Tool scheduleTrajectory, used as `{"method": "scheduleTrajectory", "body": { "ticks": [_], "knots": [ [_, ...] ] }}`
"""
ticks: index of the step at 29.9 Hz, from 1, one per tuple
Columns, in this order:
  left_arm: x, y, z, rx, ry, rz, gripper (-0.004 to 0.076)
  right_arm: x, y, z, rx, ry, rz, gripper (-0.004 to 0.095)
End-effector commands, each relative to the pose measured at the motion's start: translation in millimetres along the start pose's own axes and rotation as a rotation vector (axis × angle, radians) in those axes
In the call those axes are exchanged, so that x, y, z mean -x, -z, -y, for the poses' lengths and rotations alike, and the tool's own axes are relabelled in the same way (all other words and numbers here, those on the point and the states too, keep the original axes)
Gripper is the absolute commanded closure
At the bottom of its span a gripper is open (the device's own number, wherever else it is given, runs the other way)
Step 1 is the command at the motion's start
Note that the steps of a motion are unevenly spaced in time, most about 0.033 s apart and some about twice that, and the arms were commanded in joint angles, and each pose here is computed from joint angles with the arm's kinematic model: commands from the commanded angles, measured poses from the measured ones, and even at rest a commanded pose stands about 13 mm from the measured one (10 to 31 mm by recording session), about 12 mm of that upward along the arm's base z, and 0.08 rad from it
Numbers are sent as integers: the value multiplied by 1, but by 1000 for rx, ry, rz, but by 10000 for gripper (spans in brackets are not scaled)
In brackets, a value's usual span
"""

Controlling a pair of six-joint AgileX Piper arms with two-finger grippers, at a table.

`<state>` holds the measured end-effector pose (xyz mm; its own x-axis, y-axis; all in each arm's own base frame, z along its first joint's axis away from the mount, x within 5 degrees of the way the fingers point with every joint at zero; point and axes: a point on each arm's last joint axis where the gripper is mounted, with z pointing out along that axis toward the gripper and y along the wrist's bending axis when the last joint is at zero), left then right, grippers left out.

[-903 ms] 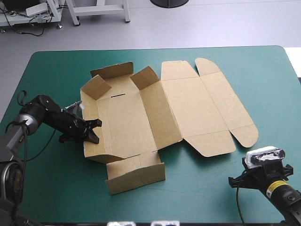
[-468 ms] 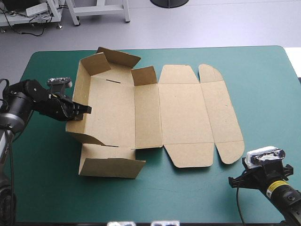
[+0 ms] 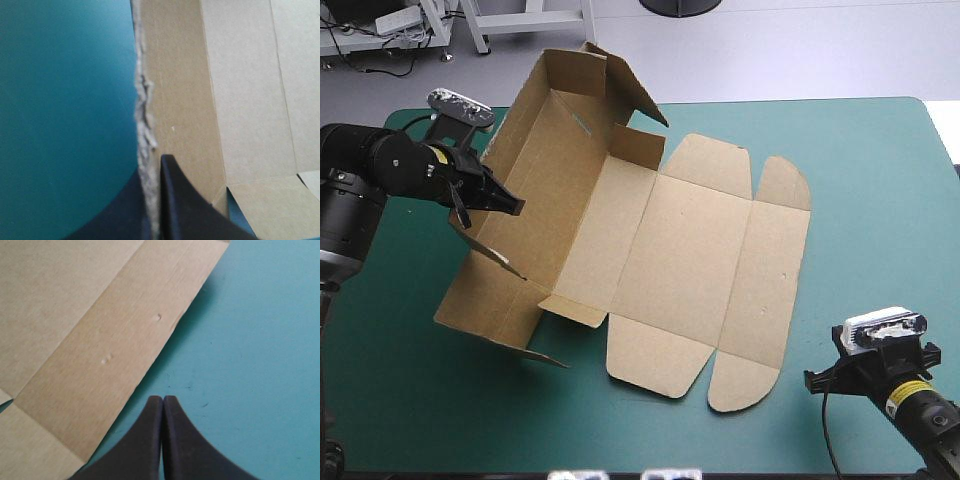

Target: Fold the box

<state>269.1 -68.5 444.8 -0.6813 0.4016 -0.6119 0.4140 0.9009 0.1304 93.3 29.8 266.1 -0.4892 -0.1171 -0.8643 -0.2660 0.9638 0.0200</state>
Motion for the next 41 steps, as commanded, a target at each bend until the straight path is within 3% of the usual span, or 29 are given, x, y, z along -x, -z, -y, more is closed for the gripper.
{"method": "scheduleTrajectory", "body": {
  "ticks": [1,8,19,27,32,41],
  "knots": [
    [5,32,13,61,-95,60,729,18,6,-1,15,19,122,932],
    [13,38,49,135,-311,107,729,35,16,-1,3,60,178,932],
    [28,58,102,246,-632,314,729,55,30,1,-22,85,243,931],
    [25,69,134,156,-760,406,729,53,30,5,-67,86,221,931],
    [21,83,137,113,-781,459,729,54,30,9,-98,63,236,931],
    [16,78,157,-78,-912,503,729,60,34,13,-148,39,277,931]
  ]
}}
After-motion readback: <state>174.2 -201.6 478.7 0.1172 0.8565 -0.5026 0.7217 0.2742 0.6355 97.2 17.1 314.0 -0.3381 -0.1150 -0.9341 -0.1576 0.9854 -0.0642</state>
